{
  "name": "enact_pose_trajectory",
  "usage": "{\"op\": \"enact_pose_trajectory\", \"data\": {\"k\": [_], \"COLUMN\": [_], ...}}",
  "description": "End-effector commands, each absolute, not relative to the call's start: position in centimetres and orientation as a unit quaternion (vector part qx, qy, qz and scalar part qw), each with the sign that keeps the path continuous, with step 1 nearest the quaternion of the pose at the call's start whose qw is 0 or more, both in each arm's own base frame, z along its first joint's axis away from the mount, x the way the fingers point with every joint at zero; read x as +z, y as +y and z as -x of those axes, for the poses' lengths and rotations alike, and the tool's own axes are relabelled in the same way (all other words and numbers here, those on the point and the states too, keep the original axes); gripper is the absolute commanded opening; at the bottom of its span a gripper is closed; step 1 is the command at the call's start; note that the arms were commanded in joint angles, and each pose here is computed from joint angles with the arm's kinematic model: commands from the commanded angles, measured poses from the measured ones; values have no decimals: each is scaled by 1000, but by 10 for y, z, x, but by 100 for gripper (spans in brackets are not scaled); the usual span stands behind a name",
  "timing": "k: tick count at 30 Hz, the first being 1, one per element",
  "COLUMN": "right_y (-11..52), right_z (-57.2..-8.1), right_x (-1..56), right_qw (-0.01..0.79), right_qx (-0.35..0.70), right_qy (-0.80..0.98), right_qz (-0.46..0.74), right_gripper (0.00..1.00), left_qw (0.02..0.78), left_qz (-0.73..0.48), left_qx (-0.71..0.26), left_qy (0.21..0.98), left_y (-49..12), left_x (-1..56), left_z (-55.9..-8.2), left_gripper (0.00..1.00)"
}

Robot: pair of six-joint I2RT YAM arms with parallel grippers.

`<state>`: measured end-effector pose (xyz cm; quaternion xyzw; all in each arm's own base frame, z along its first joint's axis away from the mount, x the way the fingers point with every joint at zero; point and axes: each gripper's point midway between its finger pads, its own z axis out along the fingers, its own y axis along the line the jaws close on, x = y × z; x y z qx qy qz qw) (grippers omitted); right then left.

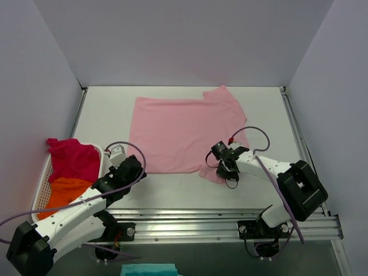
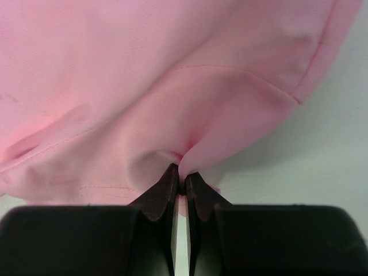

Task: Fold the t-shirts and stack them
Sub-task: Grap the side of the flattened tshirt closest away from the robot with both arms

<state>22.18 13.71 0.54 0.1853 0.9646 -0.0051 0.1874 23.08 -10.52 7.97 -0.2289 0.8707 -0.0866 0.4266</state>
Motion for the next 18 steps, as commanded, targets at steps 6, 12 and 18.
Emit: {"op": "enact_pose_trajectory", "data": {"k": [6,12,18], "right_y": [100,79,66], "right_z": [-218,-224,-220], "right_x": [13,17,14], "right_qw": [204,224,217], "right_qx": [-69,-83,-77], "right_qy": [952,942,942], "right_qz": [-218,-238,-244], "right_gripper": [0,0,0], "left_qw": [407,401,390], "left_qz": [275,280,289], "left_qx": [-42,-22,-15], "left_qy": [870,872,874], "left_y": [-88,-88,-96], "left_x": [80,77,60], "left_z": [-221,-226,-233], "left_gripper": [71,72,71]}}
